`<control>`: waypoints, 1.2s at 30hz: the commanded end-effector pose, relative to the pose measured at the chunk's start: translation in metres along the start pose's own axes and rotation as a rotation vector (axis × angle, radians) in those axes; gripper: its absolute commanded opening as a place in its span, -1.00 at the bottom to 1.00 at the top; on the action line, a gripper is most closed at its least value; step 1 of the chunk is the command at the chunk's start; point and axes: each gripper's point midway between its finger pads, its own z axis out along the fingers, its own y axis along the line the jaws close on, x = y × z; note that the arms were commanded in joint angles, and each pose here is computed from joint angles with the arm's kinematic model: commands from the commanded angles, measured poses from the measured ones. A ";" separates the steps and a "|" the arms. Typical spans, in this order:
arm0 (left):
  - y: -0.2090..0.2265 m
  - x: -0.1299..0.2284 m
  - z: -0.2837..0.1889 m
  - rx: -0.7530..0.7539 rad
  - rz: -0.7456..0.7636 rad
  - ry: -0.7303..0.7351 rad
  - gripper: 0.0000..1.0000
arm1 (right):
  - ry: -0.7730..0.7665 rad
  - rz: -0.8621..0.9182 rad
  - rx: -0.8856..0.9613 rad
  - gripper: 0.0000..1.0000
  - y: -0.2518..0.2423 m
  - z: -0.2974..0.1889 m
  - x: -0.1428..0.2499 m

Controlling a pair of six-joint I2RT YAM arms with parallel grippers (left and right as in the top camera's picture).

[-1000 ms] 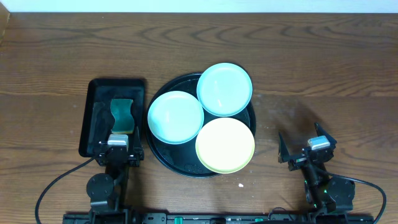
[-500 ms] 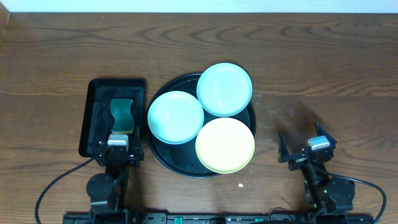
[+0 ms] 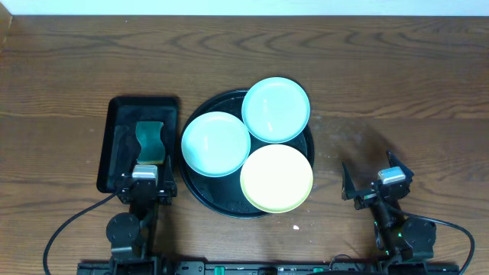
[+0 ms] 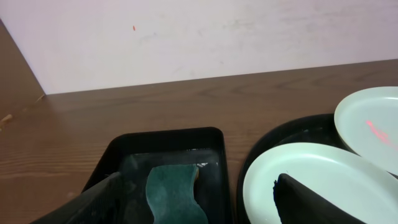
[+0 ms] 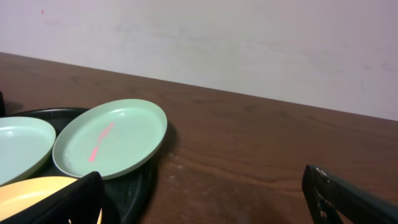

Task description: Clean dirty plates on tray and stack at the side

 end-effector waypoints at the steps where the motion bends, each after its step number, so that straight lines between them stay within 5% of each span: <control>1: -0.004 0.016 0.002 0.015 0.003 0.039 0.52 | 0.000 -0.009 0.001 0.98 -0.001 0.000 0.001; 11: -0.003 0.015 0.002 0.013 -0.039 0.037 0.52 | -0.029 -0.015 0.012 0.99 -0.003 0.000 -0.007; 19: 0.000 -0.019 -0.004 0.011 -0.049 0.019 0.52 | -0.090 0.025 0.015 0.99 -0.004 -0.001 -0.029; 29: 0.006 -0.075 -0.003 0.030 -0.072 0.237 0.53 | -0.006 0.083 -0.050 0.99 -0.002 0.014 -0.079; 36: 0.011 -0.108 0.010 0.049 -0.104 0.475 0.53 | 0.234 0.153 -0.179 0.99 0.007 0.059 -0.100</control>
